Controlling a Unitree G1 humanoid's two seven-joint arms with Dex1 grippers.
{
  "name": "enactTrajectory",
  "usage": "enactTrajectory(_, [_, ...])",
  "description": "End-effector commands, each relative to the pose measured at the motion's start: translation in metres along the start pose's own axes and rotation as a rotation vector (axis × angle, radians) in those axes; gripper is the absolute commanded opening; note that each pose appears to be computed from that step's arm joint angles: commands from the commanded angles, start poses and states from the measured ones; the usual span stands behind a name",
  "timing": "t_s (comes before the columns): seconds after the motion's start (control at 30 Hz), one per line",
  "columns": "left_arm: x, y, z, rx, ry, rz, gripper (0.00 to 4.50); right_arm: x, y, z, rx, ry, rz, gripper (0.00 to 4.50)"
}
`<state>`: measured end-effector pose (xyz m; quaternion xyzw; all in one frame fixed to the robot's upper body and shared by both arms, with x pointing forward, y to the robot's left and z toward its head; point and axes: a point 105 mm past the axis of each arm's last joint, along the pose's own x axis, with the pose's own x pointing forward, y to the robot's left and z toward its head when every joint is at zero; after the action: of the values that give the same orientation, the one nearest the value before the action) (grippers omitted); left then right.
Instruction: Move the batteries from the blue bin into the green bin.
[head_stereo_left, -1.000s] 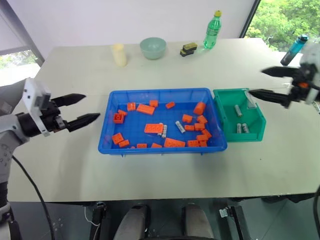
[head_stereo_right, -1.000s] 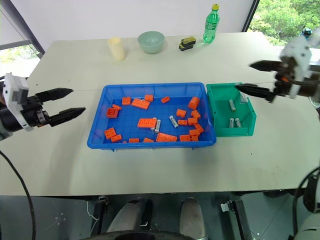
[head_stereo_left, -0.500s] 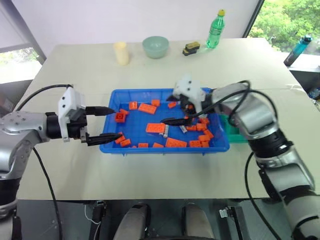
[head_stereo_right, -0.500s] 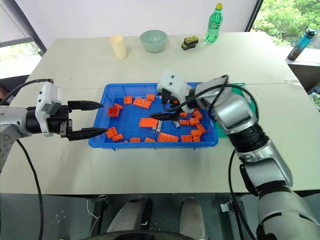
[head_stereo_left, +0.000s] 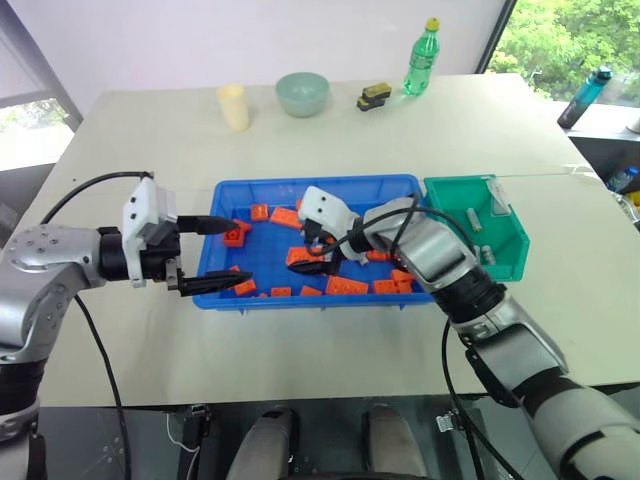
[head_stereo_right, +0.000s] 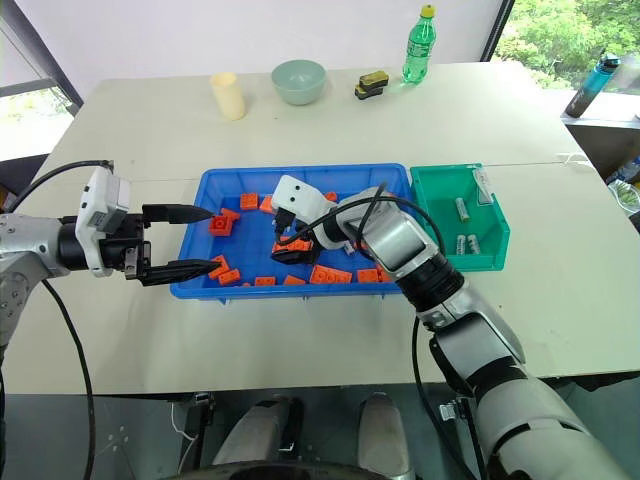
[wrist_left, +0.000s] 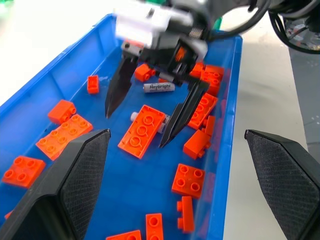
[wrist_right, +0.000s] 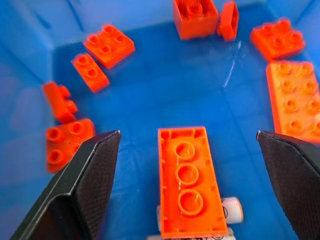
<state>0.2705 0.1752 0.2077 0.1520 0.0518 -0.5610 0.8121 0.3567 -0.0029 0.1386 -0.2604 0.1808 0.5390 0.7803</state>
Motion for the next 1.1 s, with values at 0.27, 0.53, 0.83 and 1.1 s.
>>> enactTrajectory(0.27, [0.000,0.001,0.008,0.039,-0.011,0.004,4.50,0.012,-0.001,0.012,-0.037,-0.021,0.006,1.20])
enactTrajectory(0.53, [-0.001,0.007,0.010,0.047,-0.017,0.018,4.50,0.016,0.004,0.047,-0.054,-0.124,0.028,1.22])
enactTrajectory(0.83, [0.006,0.006,0.012,0.045,-0.033,0.009,4.50,0.050,0.008,0.076,-0.061,-0.183,0.004,3.05])
enactTrajectory(1.1, [0.007,0.005,0.012,0.042,-0.036,-0.007,4.50,0.008,-0.003,0.058,-0.086,-0.161,0.032,4.49])
